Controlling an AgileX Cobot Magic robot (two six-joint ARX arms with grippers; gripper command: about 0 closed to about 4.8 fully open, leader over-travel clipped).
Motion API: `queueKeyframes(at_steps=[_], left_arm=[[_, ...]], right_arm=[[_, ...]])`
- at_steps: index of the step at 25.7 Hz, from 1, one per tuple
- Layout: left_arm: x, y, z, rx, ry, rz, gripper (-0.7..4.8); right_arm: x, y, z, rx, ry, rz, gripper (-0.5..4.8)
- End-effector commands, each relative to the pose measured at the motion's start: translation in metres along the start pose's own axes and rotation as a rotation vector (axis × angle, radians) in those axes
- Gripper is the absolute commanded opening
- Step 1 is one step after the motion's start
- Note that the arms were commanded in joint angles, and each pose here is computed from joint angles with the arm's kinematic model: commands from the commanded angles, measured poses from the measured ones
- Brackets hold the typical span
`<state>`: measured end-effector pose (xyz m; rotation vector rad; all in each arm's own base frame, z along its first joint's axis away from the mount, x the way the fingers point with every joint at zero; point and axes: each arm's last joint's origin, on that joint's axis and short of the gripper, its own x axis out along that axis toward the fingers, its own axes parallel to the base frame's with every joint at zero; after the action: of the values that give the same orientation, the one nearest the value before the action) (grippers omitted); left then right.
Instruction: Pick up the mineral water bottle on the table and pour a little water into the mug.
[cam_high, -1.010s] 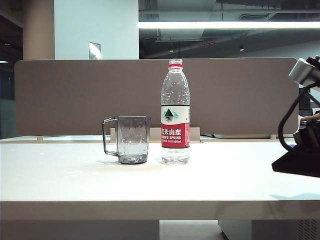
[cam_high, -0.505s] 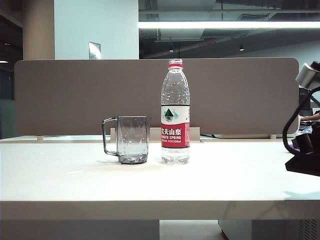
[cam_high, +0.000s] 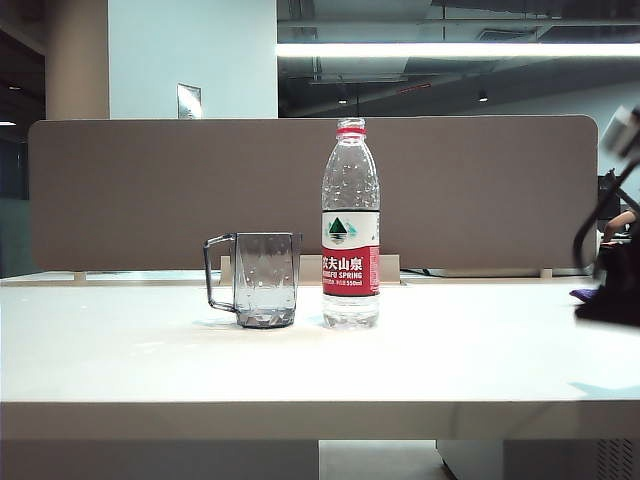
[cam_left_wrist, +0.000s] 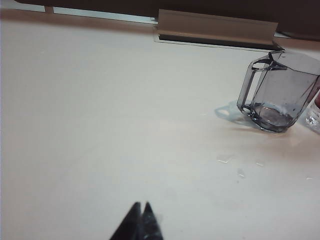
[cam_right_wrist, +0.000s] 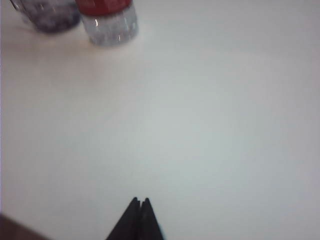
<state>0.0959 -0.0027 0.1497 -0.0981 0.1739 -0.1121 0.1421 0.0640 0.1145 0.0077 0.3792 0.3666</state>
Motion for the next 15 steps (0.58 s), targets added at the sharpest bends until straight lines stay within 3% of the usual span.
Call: queueKeyframes(at_steps=[1, 9, 12, 15], left_arm=[[0.000, 0.000, 0.000, 0.001, -0.001, -0.003, -0.05], [0.000, 0.000, 0.000, 0.001, -0.001, -0.003, -0.05], [0.000, 0.000, 0.000, 0.001, -0.001, -0.003, -0.05], [0.000, 0.000, 0.000, 0.001, -0.001, -0.003, -0.05]], right_arm=[[-0.012, -0.007, 0.008, 0.019, -0.059, -0.041, 0.01], [-0.055, -0.032, 0.047, 0.058, -0.492, -0.231, 0.01], [-0.084, -0.039, 0.064, 0.035, -0.764, -0.350, 0.01], [-0.095, -0.043, 0.068, 0.049, -0.860, -0.428, 0.01]])
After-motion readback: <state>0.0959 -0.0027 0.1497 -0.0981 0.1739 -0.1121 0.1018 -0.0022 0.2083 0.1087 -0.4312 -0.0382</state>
